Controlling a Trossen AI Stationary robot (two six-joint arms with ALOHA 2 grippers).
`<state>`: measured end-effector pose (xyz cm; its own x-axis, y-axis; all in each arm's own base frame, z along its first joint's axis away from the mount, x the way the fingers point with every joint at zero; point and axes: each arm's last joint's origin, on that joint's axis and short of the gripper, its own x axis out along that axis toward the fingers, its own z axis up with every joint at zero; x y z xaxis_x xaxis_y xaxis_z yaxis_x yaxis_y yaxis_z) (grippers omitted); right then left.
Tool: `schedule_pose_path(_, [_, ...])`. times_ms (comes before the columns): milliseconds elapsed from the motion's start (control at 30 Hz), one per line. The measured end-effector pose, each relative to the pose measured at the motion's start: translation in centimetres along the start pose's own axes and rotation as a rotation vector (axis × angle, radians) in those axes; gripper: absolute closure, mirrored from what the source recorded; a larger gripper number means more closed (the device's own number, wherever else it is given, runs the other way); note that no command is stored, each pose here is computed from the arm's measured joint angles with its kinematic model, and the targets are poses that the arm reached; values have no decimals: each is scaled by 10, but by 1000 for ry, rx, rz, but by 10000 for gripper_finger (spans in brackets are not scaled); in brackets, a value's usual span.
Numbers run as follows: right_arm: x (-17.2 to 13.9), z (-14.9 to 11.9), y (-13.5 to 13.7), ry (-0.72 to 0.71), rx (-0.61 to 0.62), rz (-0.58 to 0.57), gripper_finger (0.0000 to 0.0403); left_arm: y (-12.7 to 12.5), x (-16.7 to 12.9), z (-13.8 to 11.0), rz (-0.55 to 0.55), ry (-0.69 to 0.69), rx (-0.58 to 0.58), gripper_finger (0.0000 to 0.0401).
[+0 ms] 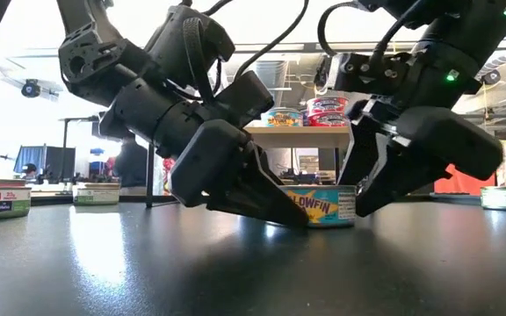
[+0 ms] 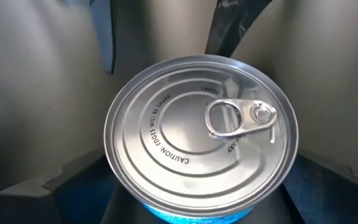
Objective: Stack canned seafood by type on shelf
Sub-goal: Stack the yellow blue tuna can on top of the other yellow tuna can on the shelf
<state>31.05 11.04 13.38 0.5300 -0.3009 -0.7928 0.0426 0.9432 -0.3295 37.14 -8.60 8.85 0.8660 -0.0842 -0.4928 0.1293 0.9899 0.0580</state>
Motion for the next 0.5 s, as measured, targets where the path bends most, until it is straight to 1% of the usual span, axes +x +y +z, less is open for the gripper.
schedule_pose_path(133, [0, 0, 1, -10, -34, 23, 108, -6, 9, -4, -11, -64, -10, 2])
schedule_pose_path(233, [0, 0, 2, -2, -37, 52, 110, -9, 16, -8, -13, -129, -35, 2])
schedule_pose_path(333, [-1, -2, 5, 13, -40, 81, 117, -9, 18, -11, 0, -158, -76, 4])
schedule_pose_path(433, [-7, -3, 9, 14, -36, 38, 128, -11, 14, -13, 40, -174, -147, 13])
schedule_pose_path(500, [-15, -4, 12, 14, -48, -6, 138, -14, 11, -13, 81, -201, -169, 20])
